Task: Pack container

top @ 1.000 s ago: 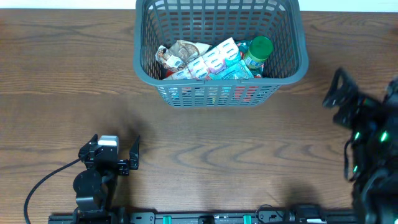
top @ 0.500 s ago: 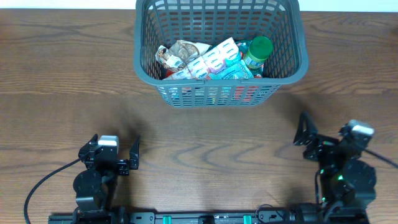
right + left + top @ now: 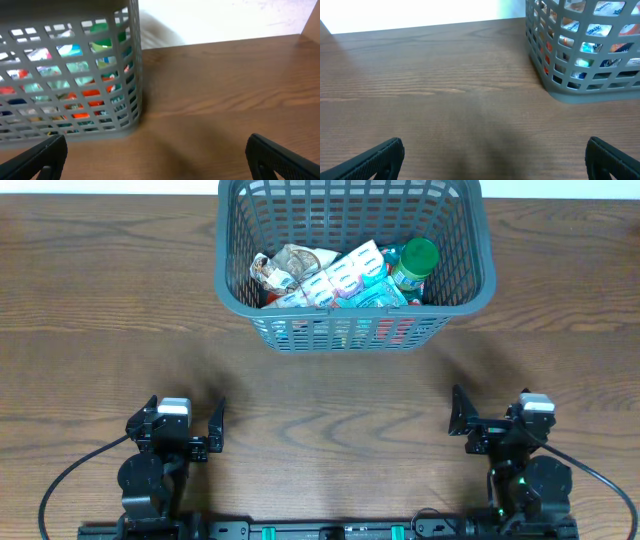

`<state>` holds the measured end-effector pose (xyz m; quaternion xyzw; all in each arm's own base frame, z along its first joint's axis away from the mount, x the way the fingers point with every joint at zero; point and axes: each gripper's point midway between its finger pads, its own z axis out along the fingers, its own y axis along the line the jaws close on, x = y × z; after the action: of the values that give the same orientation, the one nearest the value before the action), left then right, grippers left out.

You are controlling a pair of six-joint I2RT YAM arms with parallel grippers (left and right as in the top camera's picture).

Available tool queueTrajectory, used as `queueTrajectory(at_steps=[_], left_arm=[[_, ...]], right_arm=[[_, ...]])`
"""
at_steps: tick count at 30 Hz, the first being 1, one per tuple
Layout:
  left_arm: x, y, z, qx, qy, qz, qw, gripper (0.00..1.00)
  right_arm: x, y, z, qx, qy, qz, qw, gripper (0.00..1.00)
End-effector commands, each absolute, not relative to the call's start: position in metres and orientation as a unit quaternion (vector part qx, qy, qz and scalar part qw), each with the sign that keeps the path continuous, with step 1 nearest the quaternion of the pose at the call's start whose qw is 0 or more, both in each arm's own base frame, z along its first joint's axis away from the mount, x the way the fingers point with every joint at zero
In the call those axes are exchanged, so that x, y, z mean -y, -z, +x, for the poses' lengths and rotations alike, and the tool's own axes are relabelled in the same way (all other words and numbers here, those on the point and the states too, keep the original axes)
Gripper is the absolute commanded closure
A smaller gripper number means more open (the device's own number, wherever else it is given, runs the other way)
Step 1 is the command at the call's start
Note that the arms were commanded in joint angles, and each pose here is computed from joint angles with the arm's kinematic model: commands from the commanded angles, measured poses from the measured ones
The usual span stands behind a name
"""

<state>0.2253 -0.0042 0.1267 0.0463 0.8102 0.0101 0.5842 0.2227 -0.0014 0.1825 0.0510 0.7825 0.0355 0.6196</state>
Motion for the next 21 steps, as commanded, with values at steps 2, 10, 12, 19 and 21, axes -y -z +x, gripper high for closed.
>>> queueTrajectory(at_steps=[2,10,12,19,21], left_arm=[[0.002,-0.118,0.225,-0.814,-0.019,0.049,0.578,0.01],[0.002,-0.118,0.225,-0.814,-0.019,0.049,0.578,0.01],[0.002,-0.118,0.225,-0.814,-0.019,0.049,0.578,0.01],[0.002,-0.118,0.225,-0.814,-0.019,0.049,0.578,0.01],[0.002,-0.119,0.225,-0.814,-0.019,0.049,0.578,0.01]], right_arm=[[0.001,-0.174,0.224,-0.776,-0.034,0.043,0.629,0.01],[0.001,-0.156,0.232,-0.775,-0.043,0.055,0.628,0.01],[0.001,-0.152,0.233,-0.774,-0.045,0.057,0.629,0.01],[0.003,-0.145,0.236,-0.773,-0.038,0.057,0.63,0.01],[0.003,-0.145,0.236,-0.773,-0.033,0.05,0.631,0.01]])
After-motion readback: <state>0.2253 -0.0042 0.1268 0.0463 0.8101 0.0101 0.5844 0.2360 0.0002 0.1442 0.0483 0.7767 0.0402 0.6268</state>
